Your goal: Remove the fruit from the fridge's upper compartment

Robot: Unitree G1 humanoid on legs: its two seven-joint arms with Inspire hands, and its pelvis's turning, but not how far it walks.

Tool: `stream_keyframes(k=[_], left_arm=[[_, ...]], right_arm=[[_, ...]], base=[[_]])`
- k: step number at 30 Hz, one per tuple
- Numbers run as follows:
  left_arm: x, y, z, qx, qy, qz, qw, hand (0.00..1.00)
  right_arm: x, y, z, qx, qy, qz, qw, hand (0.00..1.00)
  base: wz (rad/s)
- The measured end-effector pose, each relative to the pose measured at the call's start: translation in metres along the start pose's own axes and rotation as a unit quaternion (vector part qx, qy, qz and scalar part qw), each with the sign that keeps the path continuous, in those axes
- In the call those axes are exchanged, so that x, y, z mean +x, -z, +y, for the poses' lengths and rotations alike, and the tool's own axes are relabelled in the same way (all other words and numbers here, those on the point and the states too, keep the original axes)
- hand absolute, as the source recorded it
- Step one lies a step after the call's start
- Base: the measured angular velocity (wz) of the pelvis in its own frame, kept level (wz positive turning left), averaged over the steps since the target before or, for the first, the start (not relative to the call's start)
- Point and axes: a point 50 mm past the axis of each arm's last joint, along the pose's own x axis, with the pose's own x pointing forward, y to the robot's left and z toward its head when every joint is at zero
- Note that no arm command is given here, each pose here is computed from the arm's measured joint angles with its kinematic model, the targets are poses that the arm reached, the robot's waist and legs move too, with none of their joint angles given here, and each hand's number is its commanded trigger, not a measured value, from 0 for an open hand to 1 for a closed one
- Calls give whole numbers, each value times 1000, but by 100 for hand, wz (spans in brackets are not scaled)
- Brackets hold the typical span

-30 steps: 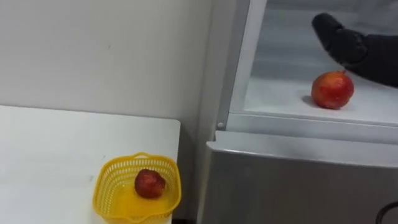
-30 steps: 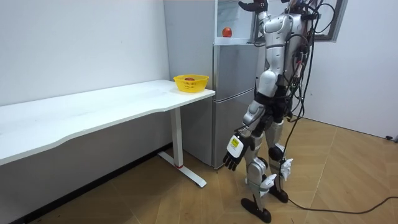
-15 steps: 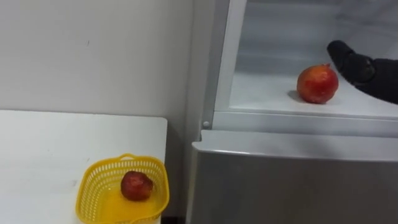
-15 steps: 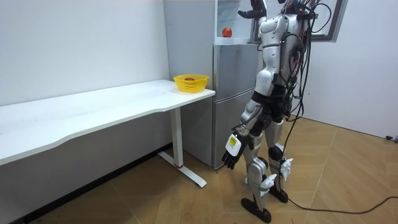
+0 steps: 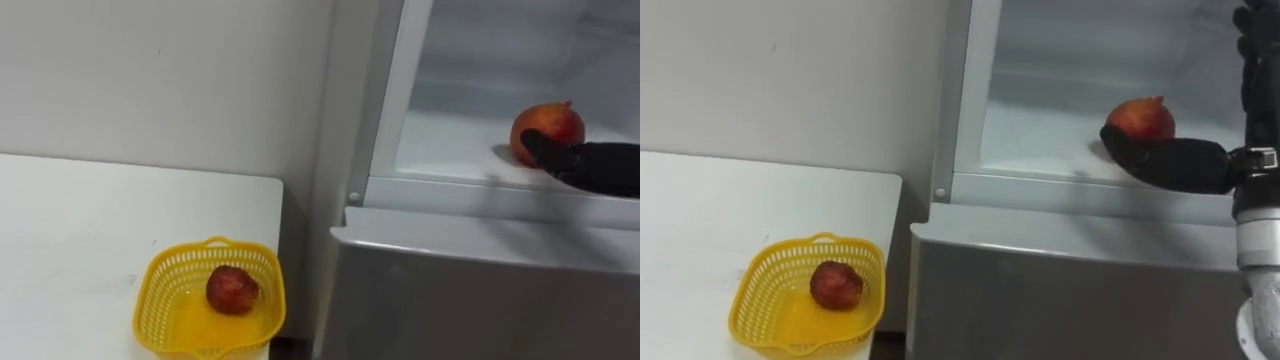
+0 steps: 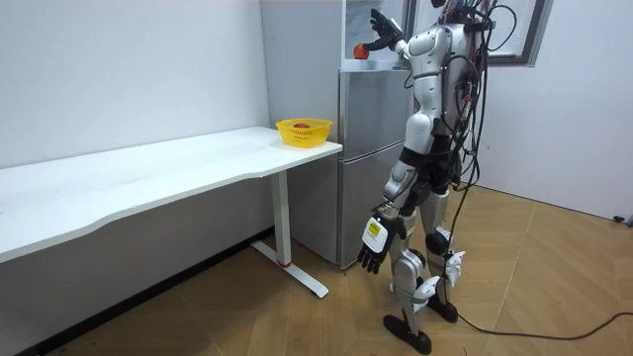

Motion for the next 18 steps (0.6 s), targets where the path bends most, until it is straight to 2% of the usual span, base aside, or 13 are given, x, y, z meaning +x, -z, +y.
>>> stream_keyframes(k=[10, 18], left_arm=[[-1, -1, 4, -8, -9, -6, 1000, 0], [-2, 3, 3, -9, -7, -3, 1000, 0]], right_arm=[[13, 17, 3, 11, -16, 45, 999, 0], [23, 33, -5, -4, -40, 80, 996, 0]], base=[[5], [3]])
